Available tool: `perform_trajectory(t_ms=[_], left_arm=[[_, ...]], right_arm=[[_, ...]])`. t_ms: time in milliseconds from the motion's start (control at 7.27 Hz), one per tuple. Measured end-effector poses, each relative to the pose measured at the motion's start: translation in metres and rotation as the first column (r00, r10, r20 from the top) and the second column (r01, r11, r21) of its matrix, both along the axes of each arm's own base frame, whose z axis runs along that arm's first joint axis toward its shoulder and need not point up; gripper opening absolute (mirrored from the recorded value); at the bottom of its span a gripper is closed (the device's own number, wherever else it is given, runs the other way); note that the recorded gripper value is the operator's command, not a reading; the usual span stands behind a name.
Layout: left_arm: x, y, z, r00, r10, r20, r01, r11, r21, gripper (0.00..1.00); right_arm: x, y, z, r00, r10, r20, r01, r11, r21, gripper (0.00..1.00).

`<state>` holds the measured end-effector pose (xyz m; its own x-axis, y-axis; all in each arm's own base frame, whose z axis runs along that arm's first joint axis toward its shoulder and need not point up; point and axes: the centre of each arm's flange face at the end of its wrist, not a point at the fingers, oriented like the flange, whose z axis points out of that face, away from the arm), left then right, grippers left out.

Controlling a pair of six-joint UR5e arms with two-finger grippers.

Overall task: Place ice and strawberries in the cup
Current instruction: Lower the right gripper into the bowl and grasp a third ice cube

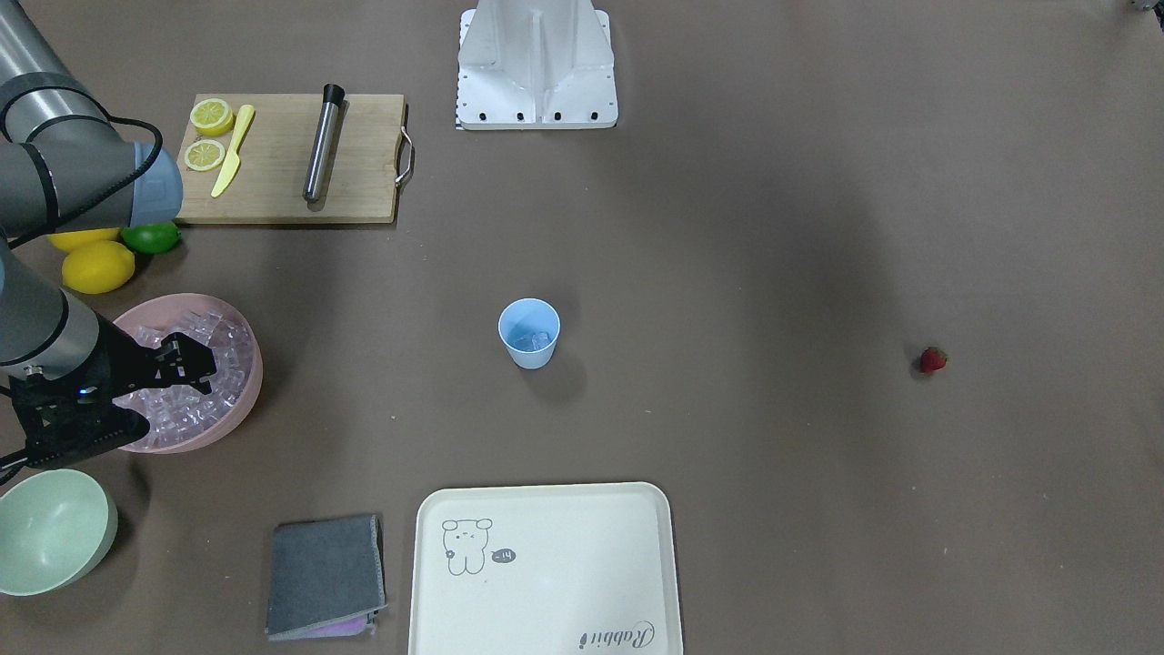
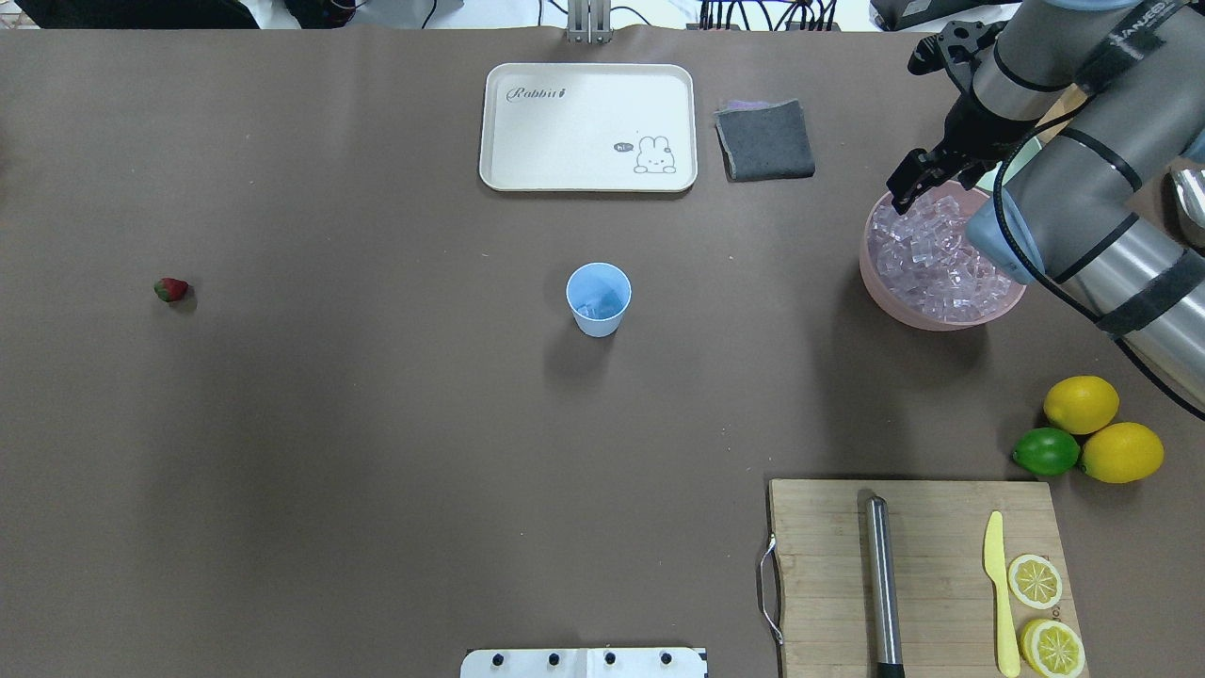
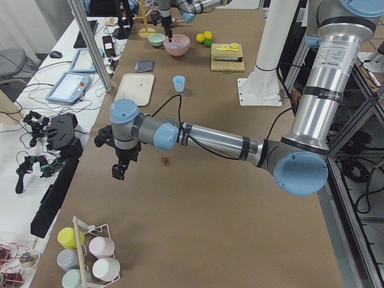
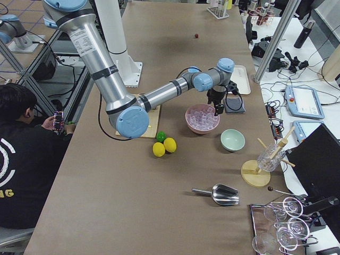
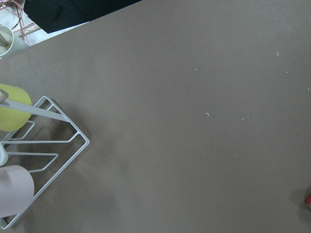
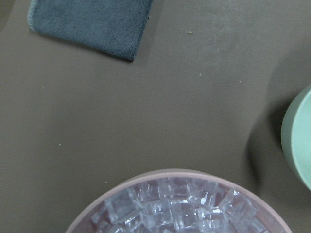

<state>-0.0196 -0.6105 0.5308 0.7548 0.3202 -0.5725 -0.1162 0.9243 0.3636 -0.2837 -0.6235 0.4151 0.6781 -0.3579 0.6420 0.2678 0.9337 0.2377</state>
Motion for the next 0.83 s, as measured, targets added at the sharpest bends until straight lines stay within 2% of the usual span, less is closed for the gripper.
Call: perform_trajectory(t_ms=[826], left_arm=[[0.000, -0.002, -0.003, 1.000, -0.001, 0.000, 0.001, 1.000, 0.005, 0.98]], right_arm=[[-0.022, 0.010, 0.031, 1.000, -0.027, -0.008, 0.027, 0.999, -0.028, 0.92]])
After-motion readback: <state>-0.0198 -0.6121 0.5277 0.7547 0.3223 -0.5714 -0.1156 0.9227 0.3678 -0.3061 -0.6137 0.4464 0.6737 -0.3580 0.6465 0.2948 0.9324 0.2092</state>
